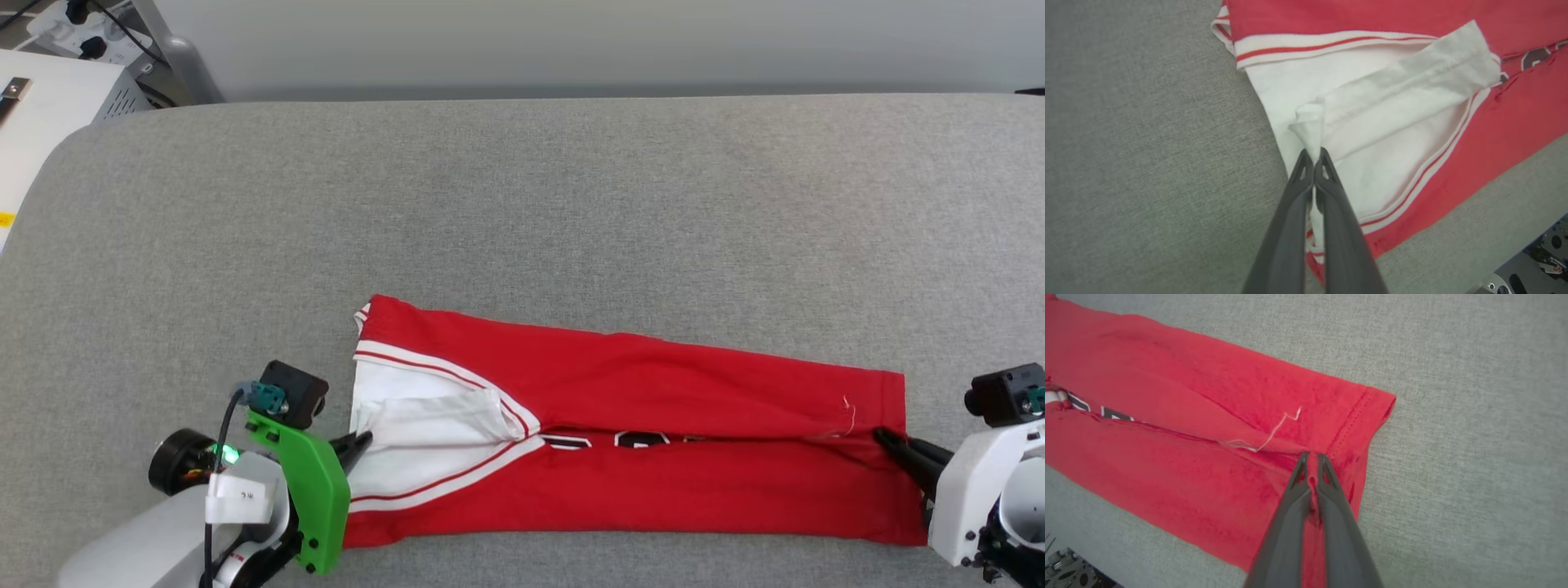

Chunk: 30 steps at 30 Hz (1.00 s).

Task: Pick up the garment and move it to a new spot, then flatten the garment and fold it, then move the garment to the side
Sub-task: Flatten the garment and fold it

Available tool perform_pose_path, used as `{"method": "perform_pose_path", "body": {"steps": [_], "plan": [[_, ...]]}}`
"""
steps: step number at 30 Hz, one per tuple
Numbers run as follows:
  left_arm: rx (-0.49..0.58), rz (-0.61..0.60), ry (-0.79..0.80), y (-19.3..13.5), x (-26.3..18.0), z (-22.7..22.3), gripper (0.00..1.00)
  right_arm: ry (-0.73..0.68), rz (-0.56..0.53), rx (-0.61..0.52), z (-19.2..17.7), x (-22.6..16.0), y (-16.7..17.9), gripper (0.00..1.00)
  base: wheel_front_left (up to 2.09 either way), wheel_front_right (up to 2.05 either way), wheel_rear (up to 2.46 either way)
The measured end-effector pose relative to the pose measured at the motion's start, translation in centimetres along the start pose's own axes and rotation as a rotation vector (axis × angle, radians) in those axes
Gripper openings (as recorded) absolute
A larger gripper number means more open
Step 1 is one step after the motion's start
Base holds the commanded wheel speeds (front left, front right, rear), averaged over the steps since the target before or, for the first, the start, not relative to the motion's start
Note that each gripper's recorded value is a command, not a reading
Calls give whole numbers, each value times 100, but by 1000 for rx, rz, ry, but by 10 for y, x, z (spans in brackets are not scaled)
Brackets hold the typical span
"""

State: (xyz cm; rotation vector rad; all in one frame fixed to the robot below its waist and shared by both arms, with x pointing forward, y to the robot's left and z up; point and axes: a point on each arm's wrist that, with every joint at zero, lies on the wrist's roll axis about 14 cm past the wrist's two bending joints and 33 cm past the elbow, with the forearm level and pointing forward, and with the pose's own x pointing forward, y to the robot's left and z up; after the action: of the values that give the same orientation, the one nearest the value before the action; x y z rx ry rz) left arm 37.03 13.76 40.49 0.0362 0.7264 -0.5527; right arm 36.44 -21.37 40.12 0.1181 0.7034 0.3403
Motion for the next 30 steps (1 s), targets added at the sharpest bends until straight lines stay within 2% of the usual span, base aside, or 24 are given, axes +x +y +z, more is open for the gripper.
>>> {"method": "perform_pose_path", "body": {"steps": [7, 8, 9, 10, 13, 16, 23, 26, 30], "plan": [[-69, 10, 44, 1, 4, -27, 0, 58, -2, 68, -28, 6, 4, 0, 0, 0, 0], [-73, 14, 46, 1, 5, -29, 4, 62, -6, 70, -30, 7, 3, 0, 0, 0, 0], [-74, 24, 37, 3, 6, -29, 54, 61, -9, 73, -30, 7, 2, 21, 0, 0, 0], [-76, 40, 12, 5, 7, -25, 100, 57, -12, 78, -30, 7, 2, 100, 0, 0, 0], [-85, 89, -83, 12, 5, -11, 100, 30, -8, 79, -23, 5, 5, 100, 0, 0, 0], [-50, 148, -177, 19, -3, 3, 100, -29, -6, 75, -5, -2, 4, 100, 0, 0, 0], [-38, 306, -416, 35, -31, 44, 100, -218, 18, 128, 55, -28, 1, 100, 0, 0, 0], [-24, 381, -483, 43, -44, 57, 100, -228, -1, 141, 66, -35, -11, 100, 0, 0, 0], [-9, 468, -584, 51, -60, 77, 100, -144, -14, 231, 53, -35, -24, 100, 0, 0, 0]]}}
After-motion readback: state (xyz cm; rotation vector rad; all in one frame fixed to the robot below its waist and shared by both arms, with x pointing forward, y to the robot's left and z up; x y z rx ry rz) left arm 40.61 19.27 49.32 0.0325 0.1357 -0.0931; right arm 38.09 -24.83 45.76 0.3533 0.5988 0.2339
